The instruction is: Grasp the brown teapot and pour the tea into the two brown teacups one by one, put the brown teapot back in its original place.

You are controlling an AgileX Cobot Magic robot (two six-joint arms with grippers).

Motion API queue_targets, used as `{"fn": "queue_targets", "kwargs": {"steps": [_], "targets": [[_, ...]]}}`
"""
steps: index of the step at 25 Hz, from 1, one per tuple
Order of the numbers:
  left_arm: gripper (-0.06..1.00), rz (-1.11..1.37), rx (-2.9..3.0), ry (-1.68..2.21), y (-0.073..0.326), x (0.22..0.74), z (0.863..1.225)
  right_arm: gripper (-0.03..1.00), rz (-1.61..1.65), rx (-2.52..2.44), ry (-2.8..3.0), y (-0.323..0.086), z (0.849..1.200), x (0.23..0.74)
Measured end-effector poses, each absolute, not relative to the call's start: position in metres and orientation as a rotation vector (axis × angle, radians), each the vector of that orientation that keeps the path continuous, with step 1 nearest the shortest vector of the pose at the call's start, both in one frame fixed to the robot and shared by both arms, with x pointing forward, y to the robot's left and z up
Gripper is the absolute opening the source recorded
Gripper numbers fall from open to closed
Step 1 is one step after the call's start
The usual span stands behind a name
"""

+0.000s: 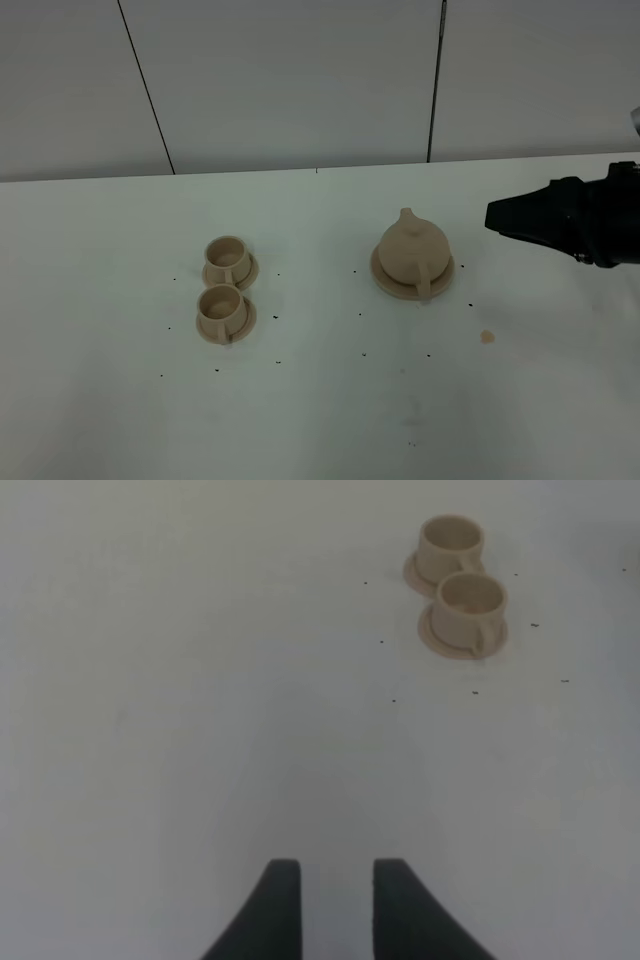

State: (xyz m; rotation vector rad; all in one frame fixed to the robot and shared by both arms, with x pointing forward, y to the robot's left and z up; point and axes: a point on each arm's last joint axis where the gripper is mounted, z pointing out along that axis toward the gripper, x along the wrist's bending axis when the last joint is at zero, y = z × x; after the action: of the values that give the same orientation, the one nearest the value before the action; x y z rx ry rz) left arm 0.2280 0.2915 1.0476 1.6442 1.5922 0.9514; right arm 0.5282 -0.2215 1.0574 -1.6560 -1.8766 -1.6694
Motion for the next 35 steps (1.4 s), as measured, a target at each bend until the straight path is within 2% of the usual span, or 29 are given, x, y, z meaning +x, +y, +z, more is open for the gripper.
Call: {"fn": "queue_targets", "kwargs": {"steps": [10, 17, 23, 29, 35], "targets": [[0.25, 0.951, 1.644, 1.592, 0.291, 0.228, 1.048, 0.24, -1.427, -1.712, -1.825, -0.218, 1.061, 0.571], [0.25, 0.951, 1.644, 1.592, 0.291, 0.228, 1.048, 0.24, -1.364, -1.760, -1.902, -0.218, 1.081, 0.589], [0.25, 0.951, 1.644, 1.592, 0.291, 0.228, 1.048, 0.25, -1.296, -1.650, -2.082, -0.181, 1.093, 0.594], [0.25, 0.951, 1.644, 1.592, 0.291, 0.228, 1.048, 0.32, -1.136, -1.593, -2.246, -0.142, 1.079, 0.599], [0.25, 0.951, 1.644, 1.592, 0.291, 0.228, 1.048, 0.37, -0.968, -1.741, -2.305, -0.131, 1.054, 0.605]]}}
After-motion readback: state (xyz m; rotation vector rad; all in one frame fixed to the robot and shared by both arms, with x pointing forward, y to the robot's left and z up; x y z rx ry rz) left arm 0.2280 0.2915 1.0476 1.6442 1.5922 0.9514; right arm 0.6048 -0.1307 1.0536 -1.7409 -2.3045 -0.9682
